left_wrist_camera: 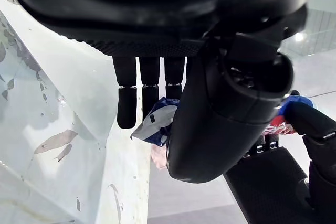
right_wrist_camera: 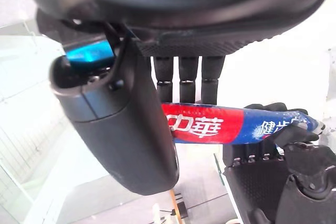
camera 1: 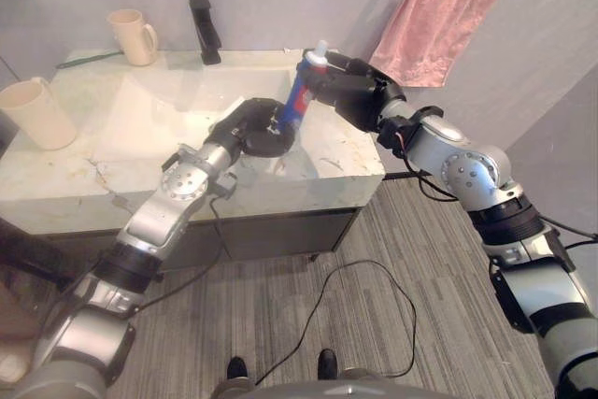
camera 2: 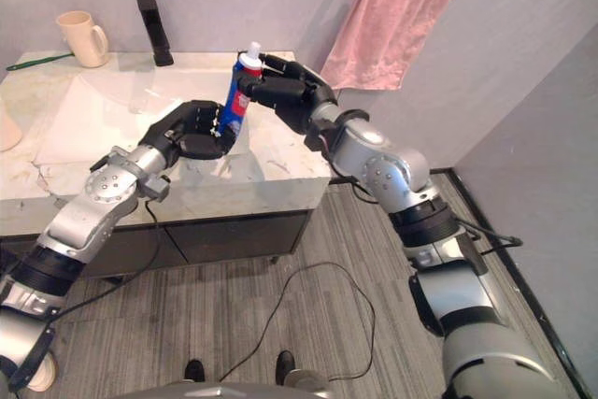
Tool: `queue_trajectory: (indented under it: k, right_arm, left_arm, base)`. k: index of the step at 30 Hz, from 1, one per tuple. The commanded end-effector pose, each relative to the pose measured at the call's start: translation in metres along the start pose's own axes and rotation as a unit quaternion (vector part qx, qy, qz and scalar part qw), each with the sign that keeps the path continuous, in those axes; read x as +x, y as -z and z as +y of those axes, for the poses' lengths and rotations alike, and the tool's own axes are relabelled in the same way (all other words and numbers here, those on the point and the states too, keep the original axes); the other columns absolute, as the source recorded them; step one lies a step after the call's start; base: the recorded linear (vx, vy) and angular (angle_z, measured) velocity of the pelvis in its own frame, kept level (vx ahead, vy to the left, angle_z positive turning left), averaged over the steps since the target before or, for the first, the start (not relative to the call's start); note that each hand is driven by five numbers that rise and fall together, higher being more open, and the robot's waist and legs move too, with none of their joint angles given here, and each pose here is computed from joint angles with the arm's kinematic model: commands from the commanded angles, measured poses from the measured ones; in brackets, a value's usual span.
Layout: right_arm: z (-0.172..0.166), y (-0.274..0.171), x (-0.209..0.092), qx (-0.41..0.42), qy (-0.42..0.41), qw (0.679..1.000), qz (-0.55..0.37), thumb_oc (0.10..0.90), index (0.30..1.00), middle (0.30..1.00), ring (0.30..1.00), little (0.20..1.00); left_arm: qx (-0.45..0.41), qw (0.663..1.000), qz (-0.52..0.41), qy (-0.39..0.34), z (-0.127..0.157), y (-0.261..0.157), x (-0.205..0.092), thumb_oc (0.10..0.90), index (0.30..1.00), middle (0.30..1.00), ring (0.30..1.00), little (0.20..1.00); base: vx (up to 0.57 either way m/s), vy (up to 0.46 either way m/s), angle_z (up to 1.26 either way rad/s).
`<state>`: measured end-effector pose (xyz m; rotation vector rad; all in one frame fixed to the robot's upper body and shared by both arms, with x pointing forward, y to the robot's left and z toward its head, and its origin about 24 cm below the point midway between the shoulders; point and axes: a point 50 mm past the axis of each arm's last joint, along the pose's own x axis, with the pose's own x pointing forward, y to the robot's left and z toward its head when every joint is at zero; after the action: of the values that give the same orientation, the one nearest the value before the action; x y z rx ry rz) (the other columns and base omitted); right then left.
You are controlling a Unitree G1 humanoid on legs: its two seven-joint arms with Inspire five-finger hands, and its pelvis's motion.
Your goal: Organize the bathroom.
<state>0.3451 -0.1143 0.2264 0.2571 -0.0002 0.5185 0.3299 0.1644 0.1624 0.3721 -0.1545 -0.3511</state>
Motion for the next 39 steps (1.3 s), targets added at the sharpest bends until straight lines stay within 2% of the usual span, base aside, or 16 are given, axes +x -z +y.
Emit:
queue_trajectory:
  k: [1,3,5,10,19,25,28,31,34,39]
  right_arm:
    - [0.021,-0.074,0.000,-0.001,-0.059,0.988,-0.145,0.400,0.300,0.300,0.300,0.300]
    - [0.020,-0.075,-0.001,-0.001,-0.057,0.987,-0.147,0.411,0.316,0.316,0.316,0.316]
    - [0.020,-0.075,-0.001,-0.002,-0.056,0.987,-0.148,0.419,0.328,0.328,0.328,0.328]
    - [0.018,-0.077,-0.001,-0.005,-0.051,0.987,-0.151,0.428,0.342,0.342,0.342,0.342]
    - [0.008,-0.086,-0.007,-0.010,-0.025,0.985,-0.171,0.436,0.354,0.354,0.354,0.354]
    - [-0.001,-0.092,-0.013,-0.012,-0.001,0.983,-0.183,0.444,0.366,0.366,0.366,0.366]
    - [-0.005,-0.092,-0.016,-0.011,0.011,0.982,-0.188,0.447,0.371,0.371,0.371,0.371]
    - [-0.007,-0.092,-0.018,-0.011,0.021,0.981,-0.192,0.449,0.373,0.373,0.373,0.373]
    - [-0.009,-0.093,-0.023,-0.010,0.033,0.979,-0.200,0.447,0.371,0.371,0.371,0.371]
    - [-0.012,-0.097,-0.031,-0.001,0.043,0.976,-0.215,0.460,0.389,0.389,0.389,0.389]
  left_arm:
    - [0.023,0.991,-0.127,-0.042,0.022,-0.058,0.017,0.400,0.300,0.300,0.300,0.300]
    - [0.025,0.990,-0.127,-0.046,0.022,-0.058,0.017,0.409,0.314,0.314,0.314,0.314]
    - [0.027,0.990,-0.126,-0.054,0.023,-0.057,0.017,0.800,0.900,0.900,0.900,0.900]
    - [0.001,0.991,-0.121,-0.060,0.023,-0.054,0.017,0.800,0.900,0.900,0.900,0.900]
    - [-0.020,0.986,-0.133,-0.099,0.041,-0.061,0.009,0.800,0.900,0.900,0.900,0.900]
    - [-0.045,0.969,-0.178,-0.164,0.062,-0.076,-0.004,0.800,0.900,0.900,0.900,0.900]
    - [-0.041,0.941,-0.232,-0.245,0.079,-0.091,-0.020,0.800,0.900,0.900,0.900,0.900]
    - [0.004,0.905,-0.268,-0.330,0.093,-0.103,-0.035,0.800,0.900,0.900,0.900,0.900]
    - [0.051,0.846,-0.304,-0.435,0.115,-0.114,-0.060,0.800,0.900,0.900,0.900,0.900]
    - [0.056,0.785,-0.320,-0.527,0.132,-0.110,-0.091,0.800,0.900,0.900,0.900,0.900]
  base:
    - [0.00,0.000,0.00]
    - [0.00,0.000,0.00]
    - [0.00,0.000,0.00]
    - [0.00,0.000,0.00]
    - [0.00,0.000,0.00]
    - [0.00,0.000,0.00]
    - [0.02,-0.015,0.04]
    - [0.00,0.000,0.00]
    - [0.01,-0.021,0.05]
    - [0.01,-0.024,0.15]
